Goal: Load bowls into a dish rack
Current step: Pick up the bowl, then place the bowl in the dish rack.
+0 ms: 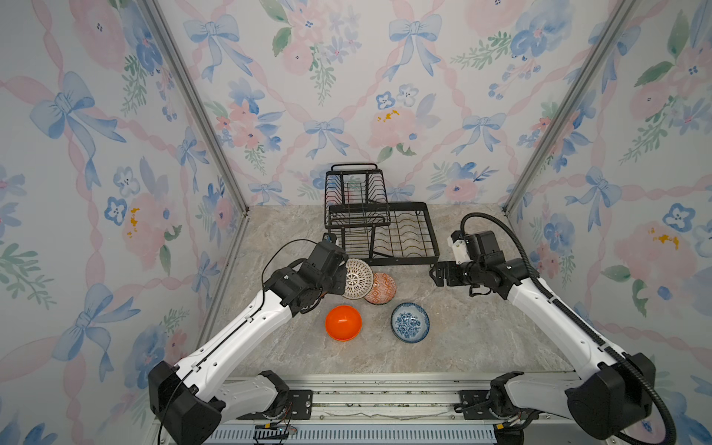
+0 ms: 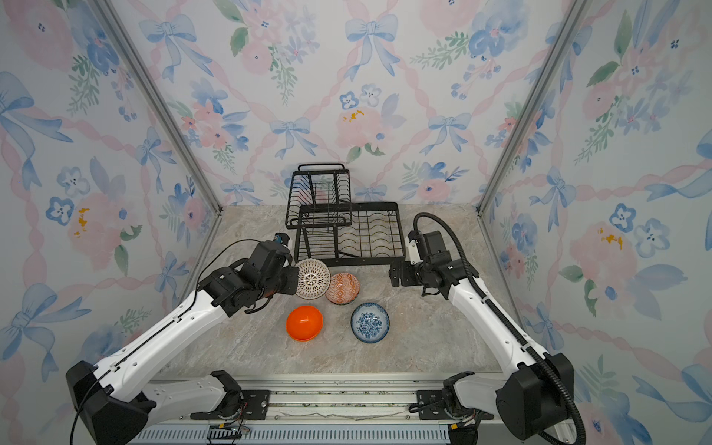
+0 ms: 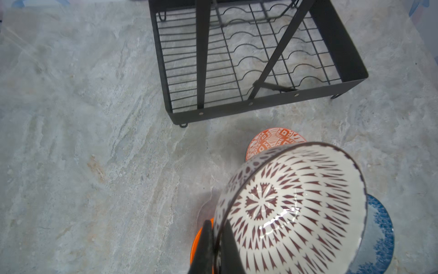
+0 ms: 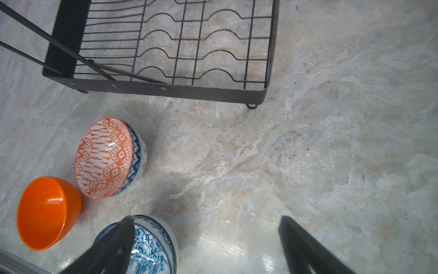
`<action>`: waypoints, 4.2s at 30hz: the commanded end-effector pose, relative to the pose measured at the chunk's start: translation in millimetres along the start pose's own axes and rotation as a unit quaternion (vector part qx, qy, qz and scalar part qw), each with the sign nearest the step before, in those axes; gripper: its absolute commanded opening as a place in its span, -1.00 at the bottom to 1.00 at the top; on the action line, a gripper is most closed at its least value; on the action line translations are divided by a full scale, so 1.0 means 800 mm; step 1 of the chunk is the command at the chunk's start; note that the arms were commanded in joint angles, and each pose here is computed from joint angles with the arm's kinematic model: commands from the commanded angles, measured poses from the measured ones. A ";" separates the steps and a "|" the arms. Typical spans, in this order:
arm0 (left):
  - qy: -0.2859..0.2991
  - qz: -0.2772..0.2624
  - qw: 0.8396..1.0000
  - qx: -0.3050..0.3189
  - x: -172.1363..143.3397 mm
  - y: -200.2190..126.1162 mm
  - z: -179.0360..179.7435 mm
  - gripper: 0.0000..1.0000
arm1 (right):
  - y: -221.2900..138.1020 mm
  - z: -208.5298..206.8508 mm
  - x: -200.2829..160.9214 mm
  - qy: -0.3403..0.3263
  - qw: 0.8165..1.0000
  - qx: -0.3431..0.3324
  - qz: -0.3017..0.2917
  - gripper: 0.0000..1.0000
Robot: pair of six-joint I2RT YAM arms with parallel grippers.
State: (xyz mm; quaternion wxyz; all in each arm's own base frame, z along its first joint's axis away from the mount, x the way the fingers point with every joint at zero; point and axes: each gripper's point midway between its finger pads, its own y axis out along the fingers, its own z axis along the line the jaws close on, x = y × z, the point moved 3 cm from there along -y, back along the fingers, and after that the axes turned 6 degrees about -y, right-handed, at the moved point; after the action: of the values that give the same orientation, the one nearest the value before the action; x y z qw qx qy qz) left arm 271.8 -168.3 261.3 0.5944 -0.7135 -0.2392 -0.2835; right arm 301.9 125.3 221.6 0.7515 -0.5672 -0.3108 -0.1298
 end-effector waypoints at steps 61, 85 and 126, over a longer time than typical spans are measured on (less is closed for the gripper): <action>0.143 -0.167 0.971 -0.092 0.190 0.022 -0.199 -0.50 | -0.046 0.035 0.176 -0.024 0.982 0.019 -0.184 -1.00; -0.077 -0.161 0.980 0.093 0.161 0.003 0.147 0.96 | 0.095 -0.032 0.322 -0.275 0.845 -0.178 -0.422 -1.00; -0.132 -0.005 0.988 0.079 0.046 0.160 0.184 0.96 | 0.302 -0.008 0.308 -0.397 0.793 -0.203 -0.414 -1.00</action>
State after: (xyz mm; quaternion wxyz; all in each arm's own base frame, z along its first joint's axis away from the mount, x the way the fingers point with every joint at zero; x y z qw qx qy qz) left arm 401.4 -46.2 185.9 0.6150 -0.6875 -0.3425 -0.1782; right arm 626.8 222.7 159.9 0.3420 -0.5476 -0.7321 -0.2175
